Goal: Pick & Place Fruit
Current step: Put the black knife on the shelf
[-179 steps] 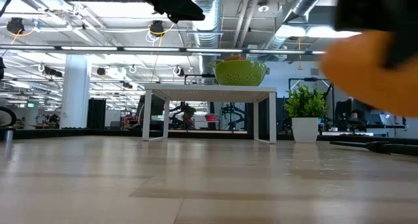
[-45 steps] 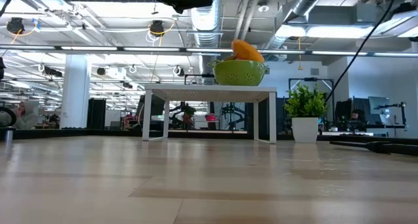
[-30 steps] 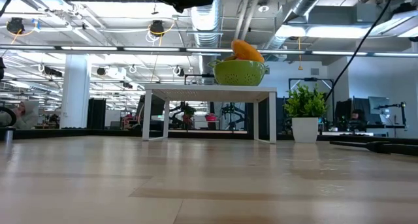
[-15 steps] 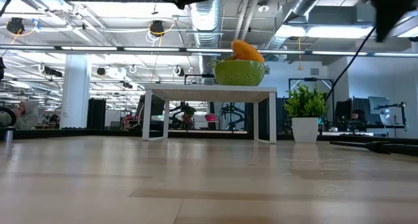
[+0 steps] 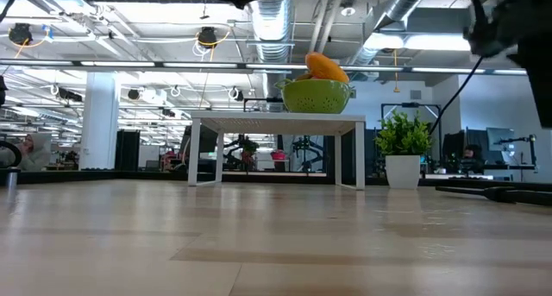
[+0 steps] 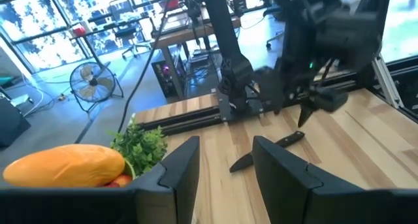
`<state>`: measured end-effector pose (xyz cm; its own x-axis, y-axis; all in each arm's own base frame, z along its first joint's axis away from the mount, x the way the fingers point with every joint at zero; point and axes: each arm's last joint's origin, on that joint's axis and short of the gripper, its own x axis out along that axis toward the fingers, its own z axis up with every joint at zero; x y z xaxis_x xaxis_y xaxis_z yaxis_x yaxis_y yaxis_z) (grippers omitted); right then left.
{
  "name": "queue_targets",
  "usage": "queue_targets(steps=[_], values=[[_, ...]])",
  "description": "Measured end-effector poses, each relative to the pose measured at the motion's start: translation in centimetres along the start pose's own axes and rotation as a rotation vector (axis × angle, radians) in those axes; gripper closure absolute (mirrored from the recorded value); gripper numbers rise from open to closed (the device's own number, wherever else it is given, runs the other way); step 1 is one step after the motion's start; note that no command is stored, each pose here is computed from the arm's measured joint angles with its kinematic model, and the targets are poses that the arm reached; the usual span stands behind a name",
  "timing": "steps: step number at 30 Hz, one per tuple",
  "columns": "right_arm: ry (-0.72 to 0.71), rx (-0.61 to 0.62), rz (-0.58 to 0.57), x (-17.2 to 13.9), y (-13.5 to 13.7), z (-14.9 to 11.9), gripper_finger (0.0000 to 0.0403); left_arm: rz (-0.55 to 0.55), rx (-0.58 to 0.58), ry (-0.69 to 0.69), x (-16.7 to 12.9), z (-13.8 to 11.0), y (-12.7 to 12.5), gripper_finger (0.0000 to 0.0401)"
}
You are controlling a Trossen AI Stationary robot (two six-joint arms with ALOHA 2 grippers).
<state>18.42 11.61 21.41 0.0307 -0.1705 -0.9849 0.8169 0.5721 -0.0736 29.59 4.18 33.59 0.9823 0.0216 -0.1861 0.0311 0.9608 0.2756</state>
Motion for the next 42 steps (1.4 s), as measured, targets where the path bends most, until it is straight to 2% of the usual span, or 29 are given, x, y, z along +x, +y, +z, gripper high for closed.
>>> queue_targets(steps=[6,12,16,22,30,33,35,42], values=[[0.049,0.039,0.002,3.2,-0.6,0.1,0.0127,0.006,0.003,-0.019,0.0,0.2,0.1,0.0266],[0.05,0.038,0.07,6.1,-1.0,0.0,0.0127,0.011,0.005,-0.035,0.0,0.3,0.1,0.0266],[0.053,0.067,0.043,7.6,-1.9,-0.2,0.0127,0.013,0.006,-0.042,0.0,0.4,0.1,0.0266],[0.044,0.105,0.036,8.2,-2.3,-0.3,0.0127,0.016,0.007,-0.051,0.0,0.5,0.2,0.0266],[0.03,0.107,0.104,8.3,-1.7,-0.1,0.013,0.018,0.008,-0.058,0.0,0.6,0.2,0.0266],[0.028,0.107,0.108,8.3,-1.6,-0.1,0.0152,0.021,0.009,-0.065,0.0,0.6,0.2,0.0266],[0.028,0.107,0.108,8.3,-1.6,-0.1,0.0181,0.02,0.009,-0.065,0.0,0.6,0.2,0.0266],[0.026,0.109,0.12,8.2,-1.5,0.0,0.0319,0.021,0.007,-0.067,0.0,0.7,0.2,0.0266]])
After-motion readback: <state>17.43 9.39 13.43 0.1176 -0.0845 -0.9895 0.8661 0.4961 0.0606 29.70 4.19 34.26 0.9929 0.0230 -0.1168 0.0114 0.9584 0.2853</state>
